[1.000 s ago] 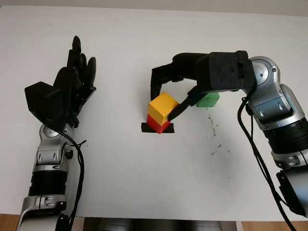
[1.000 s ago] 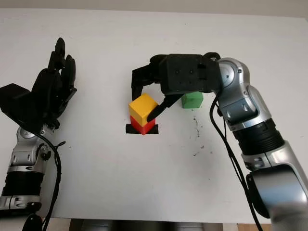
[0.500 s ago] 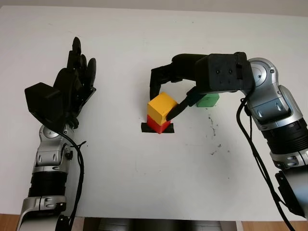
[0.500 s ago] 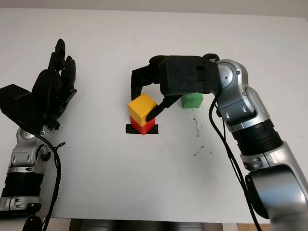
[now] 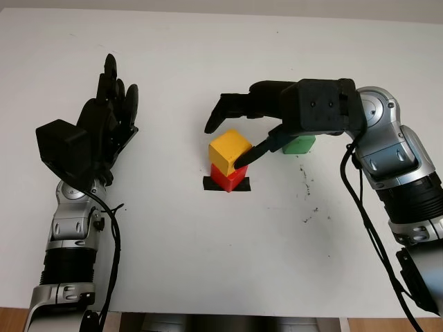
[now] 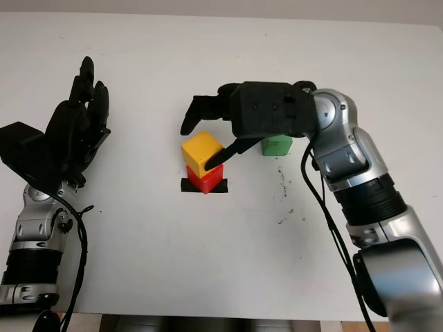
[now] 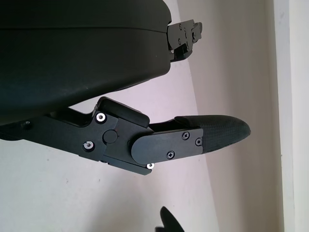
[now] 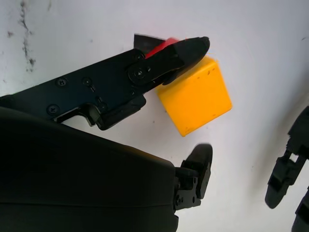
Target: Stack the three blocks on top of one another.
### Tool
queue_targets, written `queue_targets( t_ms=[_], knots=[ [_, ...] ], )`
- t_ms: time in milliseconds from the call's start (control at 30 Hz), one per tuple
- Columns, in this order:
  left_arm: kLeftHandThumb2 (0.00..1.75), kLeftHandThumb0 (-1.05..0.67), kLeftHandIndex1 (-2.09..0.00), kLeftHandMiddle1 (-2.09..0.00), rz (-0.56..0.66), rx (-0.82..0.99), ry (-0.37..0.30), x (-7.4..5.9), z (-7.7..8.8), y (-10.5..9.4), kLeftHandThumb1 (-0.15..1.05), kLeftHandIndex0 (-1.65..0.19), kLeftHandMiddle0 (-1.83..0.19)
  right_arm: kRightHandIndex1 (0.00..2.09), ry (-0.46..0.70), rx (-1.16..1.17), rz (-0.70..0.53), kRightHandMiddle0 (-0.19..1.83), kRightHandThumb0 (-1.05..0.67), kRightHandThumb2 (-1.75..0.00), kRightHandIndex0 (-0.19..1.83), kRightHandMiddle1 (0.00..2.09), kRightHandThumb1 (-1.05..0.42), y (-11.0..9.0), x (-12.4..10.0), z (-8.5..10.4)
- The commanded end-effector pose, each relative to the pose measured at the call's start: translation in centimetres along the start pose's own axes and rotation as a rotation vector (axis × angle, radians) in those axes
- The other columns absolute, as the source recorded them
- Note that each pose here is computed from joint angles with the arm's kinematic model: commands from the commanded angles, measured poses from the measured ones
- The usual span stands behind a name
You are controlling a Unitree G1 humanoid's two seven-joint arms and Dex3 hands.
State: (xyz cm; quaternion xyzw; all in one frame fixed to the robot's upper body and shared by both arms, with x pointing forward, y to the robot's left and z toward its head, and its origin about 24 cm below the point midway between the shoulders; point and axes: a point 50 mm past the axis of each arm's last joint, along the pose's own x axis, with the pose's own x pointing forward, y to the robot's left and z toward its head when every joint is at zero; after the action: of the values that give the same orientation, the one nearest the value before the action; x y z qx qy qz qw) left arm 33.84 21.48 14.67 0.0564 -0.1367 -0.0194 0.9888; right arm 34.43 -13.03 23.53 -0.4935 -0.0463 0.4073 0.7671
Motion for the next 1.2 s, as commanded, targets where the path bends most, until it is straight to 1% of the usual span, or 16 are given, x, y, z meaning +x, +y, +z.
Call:
queue_targets(
  t_ms=[0,100,200,233,333,367,433,500,600,700,767,867,933,1033,1167],
  knots=[
    [0.57,-0.81,0.00,-0.04,0.007,-0.002,0.004,-0.3,-0.1,0.0,1.05,0.19,0.19,0.01,-0.010,-0.009,-0.005,-0.10,-0.83,-0.05,-0.05,0.37,-0.88,-0.6,-1.2,0.4],
    [0.56,-0.80,0.00,-0.03,0.012,-0.004,0.006,-0.3,-0.2,0.0,1.05,0.19,0.19,0.00,-0.017,-0.030,0.021,-0.16,-0.89,-0.05,-0.17,0.23,-0.88,-1.0,-2.2,0.6],
    [0.57,-0.80,0.00,-0.04,0.018,0.000,0.003,-0.3,-0.2,0.0,1.05,0.19,0.19,0.00,-0.017,-0.048,0.042,-0.19,-0.94,-0.05,-0.19,0.09,-0.88,-1.7,-3.6,1.0],
    [0.57,-0.80,0.00,-0.04,0.019,0.001,0.003,-0.4,-0.2,-0.1,1.05,0.19,0.19,0.00,-0.023,-0.051,0.021,-0.18,-0.95,-0.06,-0.19,0.07,-0.89,-2.2,-4.4,1.2],
    [0.57,-0.80,0.00,-0.05,0.024,0.000,0.001,-0.4,-0.2,-0.1,1.05,0.19,0.19,0.00,-0.045,-0.015,-0.083,-0.11,-0.95,-0.06,-0.19,0.09,-0.90,-3.4,-6.2,1.5],
    [0.56,-0.81,0.00,-0.05,0.026,0.000,0.002,-0.4,-0.2,-0.1,1.05,0.19,0.19,0.01,-0.048,0.007,-0.152,-0.07,-0.92,-0.06,-0.18,0.11,-0.90,-4.0,-6.9,1.4],
    [0.56,-0.81,0.00,-0.05,0.026,0.000,0.003,-0.4,-0.3,0.0,1.05,0.19,0.19,0.03,-0.052,0.055,-0.248,0.00,-0.90,-0.06,-0.14,0.15,-0.90,-4.8,-8.0,1.1],
    [0.56,-0.81,0.00,-0.05,0.023,-0.006,0.002,-0.4,-0.3,0.0,1.05,0.19,0.19,0.05,-0.004,0.070,-0.363,0.06,-0.87,-0.06,-0.11,0.17,-0.91,-5.5,-9.4,0.1],
    [0.56,-0.80,0.00,-0.04,0.020,-0.011,0.000,-0.4,-0.3,0.1,1.05,0.19,0.19,0.07,0.058,0.057,-0.450,0.10,-0.86,-0.06,-0.07,0.19,-0.93,-5.8,-10.5,-1.1],
    [0.56,-0.80,0.00,-0.03,0.015,-0.006,0.001,-0.4,-0.3,0.2,1.05,0.19,0.19,0.08,0.148,-0.025,-0.517,0.08,-0.82,-0.05,-0.05,0.17,-0.90,-5.4,-10.8,-2.4],
    [0.57,-0.80,0.00,-0.02,0.011,-0.012,0.000,-0.4,-0.3,0.2,1.05,0.19,0.19,0.07,0.227,-0.090,-0.542,0.06,-0.77,-0.05,-0.05,0.15,-0.90,-4.8,-10.8,-3.3],
    [0.57,-0.79,0.00,0.00,0.007,-0.015,-0.002,-0.4,-0.3,0.3,1.05,0.19,0.19,0.04,0.322,-0.148,-0.540,0.03,-0.73,-0.06,-0.11,0.13,-0.91,-4.0,-10.4,-4.0],
    [0.57,-0.79,0.00,-0.01,0.008,-0.015,-0.001,-0.3,-0.3,0.4,1.05,0.19,0.19,0.03,0.370,-0.181,-0.524,0.06,-0.74,-0.05,-0.13,0.13,-0.90,-3.2,-9.9,-4.3],
    [0.56,-0.79,0.00,-0.01,0.010,-0.014,-0.003,-0.3,-0.3,0.5,1.05,0.19,0.19,0.05,0.400,-0.203,-0.509,0.10,-0.72,-0.05,-0.11,0.14,-0.89,-2.5,-9.3,-4.6],
    [0.56,-0.79,0.00,-0.03,0.008,-0.016,-0.013,-0.3,-0.3,0.7,1.05,0.19,0.19,0.05,0.411,-0.215,-0.471,0.12,-0.73,-0.05,-0.10,0.13,-0.87,-1.4,-8.7,-5.6]
  ],
)
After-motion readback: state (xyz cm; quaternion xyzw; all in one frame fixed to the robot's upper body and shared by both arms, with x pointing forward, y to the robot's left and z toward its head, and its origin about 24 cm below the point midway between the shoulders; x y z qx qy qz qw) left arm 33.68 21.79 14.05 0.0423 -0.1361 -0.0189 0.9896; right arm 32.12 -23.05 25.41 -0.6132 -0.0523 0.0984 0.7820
